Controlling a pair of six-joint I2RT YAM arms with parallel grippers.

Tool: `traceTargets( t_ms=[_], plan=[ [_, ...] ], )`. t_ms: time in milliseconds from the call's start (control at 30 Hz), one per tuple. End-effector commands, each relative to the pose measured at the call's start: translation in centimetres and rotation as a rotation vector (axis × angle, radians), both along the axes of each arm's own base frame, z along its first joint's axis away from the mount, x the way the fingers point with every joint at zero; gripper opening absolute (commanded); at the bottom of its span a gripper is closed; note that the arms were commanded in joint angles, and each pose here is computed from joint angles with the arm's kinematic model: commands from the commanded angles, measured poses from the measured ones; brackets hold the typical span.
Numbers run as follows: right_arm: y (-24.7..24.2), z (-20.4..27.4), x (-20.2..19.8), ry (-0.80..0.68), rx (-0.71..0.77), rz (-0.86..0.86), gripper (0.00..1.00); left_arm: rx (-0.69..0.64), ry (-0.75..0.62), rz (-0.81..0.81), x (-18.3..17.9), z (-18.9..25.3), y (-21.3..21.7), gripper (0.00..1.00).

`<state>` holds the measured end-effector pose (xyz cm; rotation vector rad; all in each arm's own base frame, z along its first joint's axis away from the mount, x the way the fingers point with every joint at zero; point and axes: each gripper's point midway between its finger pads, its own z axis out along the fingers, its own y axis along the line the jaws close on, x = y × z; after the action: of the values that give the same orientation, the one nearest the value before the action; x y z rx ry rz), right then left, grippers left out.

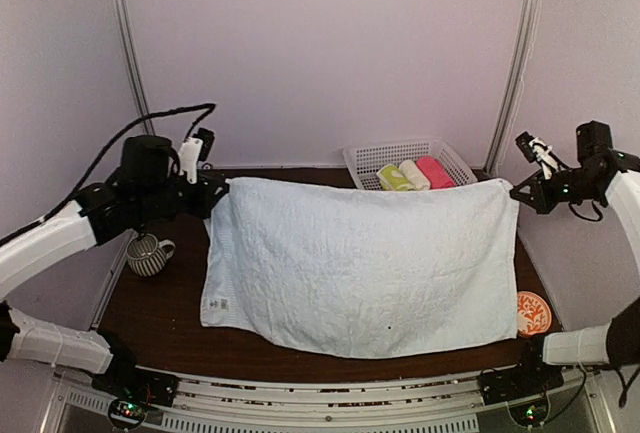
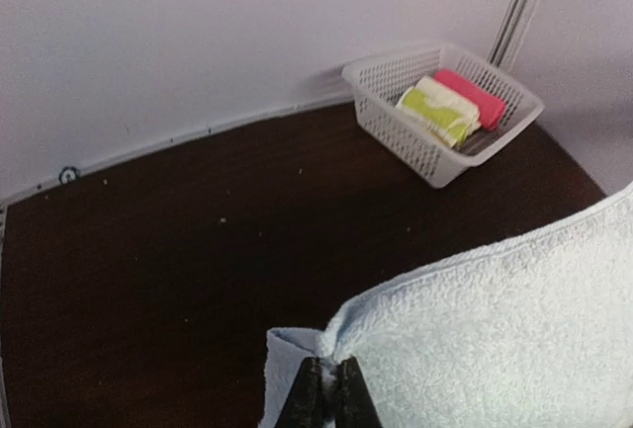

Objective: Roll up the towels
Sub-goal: Flatten out the towel at the center of the board.

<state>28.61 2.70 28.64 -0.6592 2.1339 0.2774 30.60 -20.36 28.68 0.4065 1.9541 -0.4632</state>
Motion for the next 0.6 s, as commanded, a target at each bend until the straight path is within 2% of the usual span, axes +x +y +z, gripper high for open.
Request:
traceTargets(
  t_ms=[0,33,67,133,233,267,433,567],
  plan=[
    [-2.1,-8.7,5.8,0.209,0.003,-0.063,0.06,0.127,0.21,0.117,6.8,-9.3,-0.7,0.0],
    [-2.1,-10.1,7.1,0.24,0.006,-0.065,0.09,0.154,0.251,0.122,8.4,-10.9,-1.3,0.02],
    [-1.8,-11.2,8.3,0.263,0.006,-0.061,0.13,0.18,0.276,0.135,9.9,-12.0,-1.7,0.13],
    [-1.8,-13.4,10.4,0.315,-0.014,-0.079,0.22,0.219,0.295,0.173,12.6,-12.6,-2.2,0.26],
    [-2.5,-12.5,11.8,0.29,-0.009,-0.139,0.41,0.199,0.299,0.183,13.3,-12.2,-2.7,0.44],
    [-2.8,-11.7,11.9,0.262,-0.021,-0.16,0.44,0.181,0.286,0.179,13.0,-11.5,-2.8,0.48],
    [-2.7,-9.3,8.9,0.163,-0.089,-0.143,0.47,0.13,0.26,0.176,9.2,-9.2,-1.3,0.51],
    [-1.2,-10.1,5.0,0.194,-0.144,-0.025,0.47,0.088,0.339,0.132,5.2,-11.1,-0.5,0.51]
  ],
)
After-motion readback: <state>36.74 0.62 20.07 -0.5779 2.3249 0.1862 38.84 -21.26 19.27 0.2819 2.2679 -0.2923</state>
